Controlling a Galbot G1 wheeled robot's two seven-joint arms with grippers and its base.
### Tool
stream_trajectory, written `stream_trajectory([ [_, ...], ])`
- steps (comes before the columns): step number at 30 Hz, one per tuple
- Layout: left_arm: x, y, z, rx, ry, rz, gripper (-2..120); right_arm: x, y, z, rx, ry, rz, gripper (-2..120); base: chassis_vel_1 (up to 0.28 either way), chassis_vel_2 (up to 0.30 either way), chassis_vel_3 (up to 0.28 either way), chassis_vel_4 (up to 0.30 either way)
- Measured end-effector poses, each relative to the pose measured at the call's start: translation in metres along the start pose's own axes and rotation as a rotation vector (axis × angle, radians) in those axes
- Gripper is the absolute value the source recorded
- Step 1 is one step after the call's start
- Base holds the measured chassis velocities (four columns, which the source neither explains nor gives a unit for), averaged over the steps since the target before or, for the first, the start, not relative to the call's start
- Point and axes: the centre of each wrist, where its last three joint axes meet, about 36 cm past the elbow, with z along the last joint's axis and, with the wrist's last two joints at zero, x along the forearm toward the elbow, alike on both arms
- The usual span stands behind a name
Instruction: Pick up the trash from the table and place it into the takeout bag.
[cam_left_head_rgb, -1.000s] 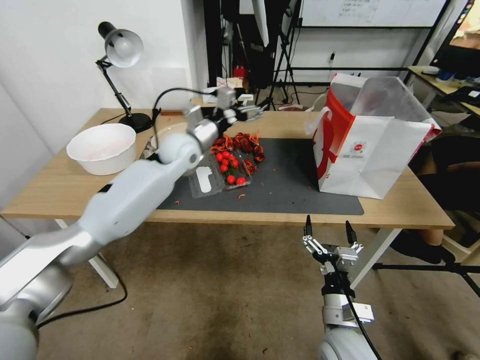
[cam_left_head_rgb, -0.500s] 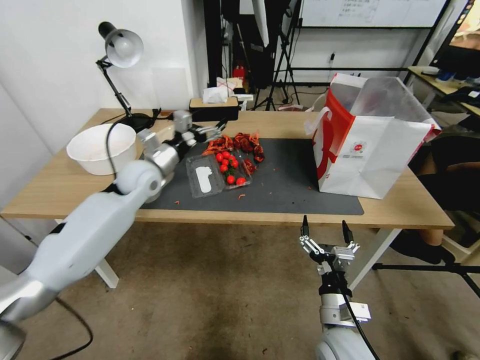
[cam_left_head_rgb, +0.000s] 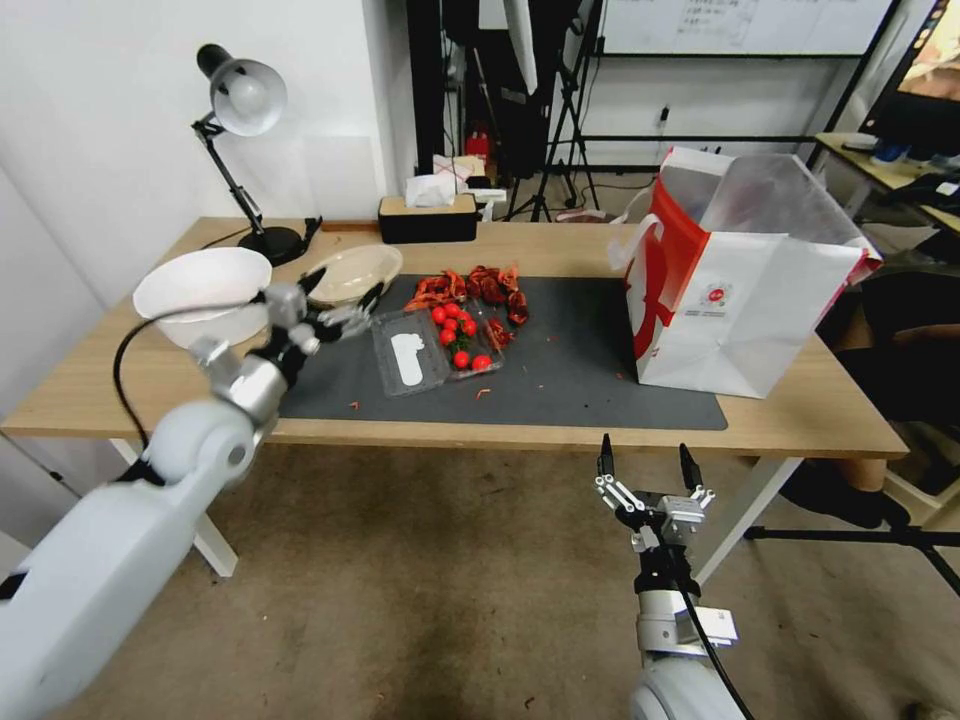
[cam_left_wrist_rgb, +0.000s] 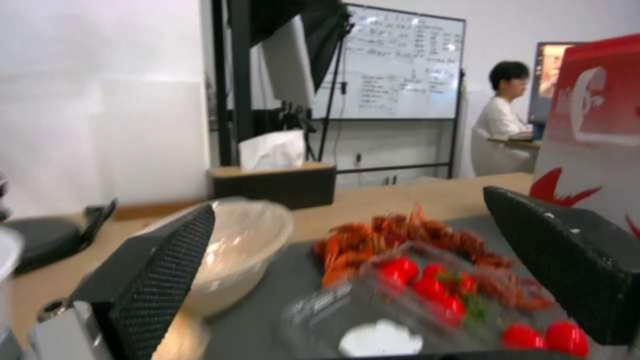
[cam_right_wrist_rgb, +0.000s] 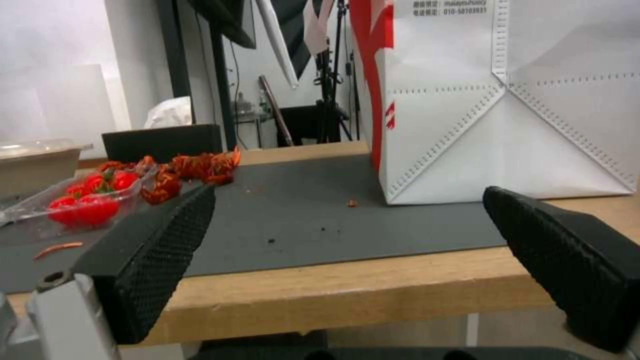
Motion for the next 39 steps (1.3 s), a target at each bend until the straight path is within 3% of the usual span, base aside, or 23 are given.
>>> stream_trajectory([
  [3, 0.018, -0.001, 0.009, -0.015, -0.009, -0.04, 100, 0.0, 0.0, 0.001, 0.0, 0.001, -0.001, 100, 0.0, 0.0, 0.0, 0.0],
  [9, 0.062, -0.001, 0.023, -0.043, -0.046, -0.186, 100, 0.0, 0.001, 0.003, -0.002, 0.001, 0.0, 100, 0.0, 0.0, 0.0, 0.0],
  [11, 0.069, -0.002, 0.026, -0.049, -0.045, -0.201, 100, 0.0, 0.001, 0.003, -0.002, 0.001, 0.001, 100, 0.0, 0.0, 0.0, 0.0],
  [13, 0.093, -0.005, 0.039, -0.07, -0.031, -0.243, 100, 0.001, 0.0, 0.004, -0.001, 0.001, 0.002, 100, 0.0, 0.0, 0.0, 0.0],
  [25, 0.147, -0.02, 0.074, -0.127, -0.013, -0.298, 100, 0.002, -0.001, 0.007, 0.001, 0.005, 0.007, 100, 0.0, 0.0, 0.0, 0.0],
  [34, 0.161, -0.027, 0.098, -0.13, 0.015, -0.315, 100, 0.001, -0.001, 0.009, 0.001, 0.004, 0.009, 100, 0.0, 0.0, 0.0, 0.0],
  [39, 0.162, -0.026, 0.101, -0.131, 0.021, -0.318, 100, 0.001, -0.002, 0.009, 0.003, 0.005, 0.007, 100, 0.0, 0.0, 0.0, 0.0],
])
